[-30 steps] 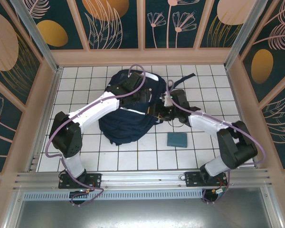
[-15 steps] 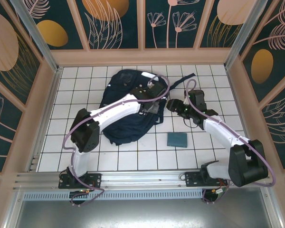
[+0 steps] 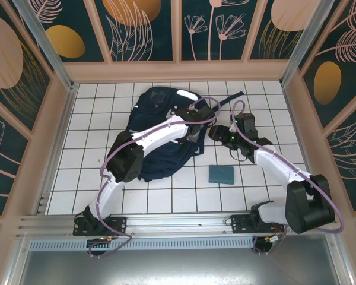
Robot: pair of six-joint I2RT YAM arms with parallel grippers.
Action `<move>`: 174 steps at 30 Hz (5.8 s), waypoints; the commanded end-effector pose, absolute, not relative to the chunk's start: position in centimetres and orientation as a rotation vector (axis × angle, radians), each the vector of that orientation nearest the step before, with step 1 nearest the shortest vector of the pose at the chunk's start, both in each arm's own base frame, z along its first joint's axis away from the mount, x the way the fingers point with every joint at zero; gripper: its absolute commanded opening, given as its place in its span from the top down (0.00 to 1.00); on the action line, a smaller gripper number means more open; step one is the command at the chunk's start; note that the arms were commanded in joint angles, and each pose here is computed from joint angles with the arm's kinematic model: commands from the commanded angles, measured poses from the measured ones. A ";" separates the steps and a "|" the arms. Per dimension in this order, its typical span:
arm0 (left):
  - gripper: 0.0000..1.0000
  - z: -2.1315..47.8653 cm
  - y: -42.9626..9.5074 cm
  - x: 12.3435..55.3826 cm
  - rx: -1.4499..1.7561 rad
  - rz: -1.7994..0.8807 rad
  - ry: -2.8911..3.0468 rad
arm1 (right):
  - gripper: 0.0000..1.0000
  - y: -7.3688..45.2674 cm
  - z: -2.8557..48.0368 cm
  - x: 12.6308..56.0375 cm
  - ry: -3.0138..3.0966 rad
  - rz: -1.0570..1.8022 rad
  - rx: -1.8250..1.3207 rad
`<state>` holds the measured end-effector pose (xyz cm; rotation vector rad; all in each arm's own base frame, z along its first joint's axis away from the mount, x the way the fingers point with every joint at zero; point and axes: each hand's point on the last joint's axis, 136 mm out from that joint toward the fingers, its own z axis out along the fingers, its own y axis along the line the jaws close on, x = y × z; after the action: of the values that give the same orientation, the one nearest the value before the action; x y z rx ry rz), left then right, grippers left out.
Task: Pack the student bag
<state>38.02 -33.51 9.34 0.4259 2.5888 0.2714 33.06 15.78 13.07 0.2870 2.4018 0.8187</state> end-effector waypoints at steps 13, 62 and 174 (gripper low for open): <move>1.00 19.3 -33.3 38.9 0.282 -0.240 2.465 | 0.42 22.0 17.6 31.6 2.026 1.046 -0.392; 1.00 23.6 -33.9 38.1 0.238 -0.735 2.376 | 0.86 30.6 17.9 29.2 1.525 1.021 -1.281; 0.76 14.1 -28.3 28.2 -0.463 -1.000 2.344 | 1.00 35.1 18.8 31.5 2.426 1.439 0.166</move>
<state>27.12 -27.43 12.51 -0.4501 2.4176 -0.9486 32.62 33.02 13.97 0.3147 2.5512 1.2499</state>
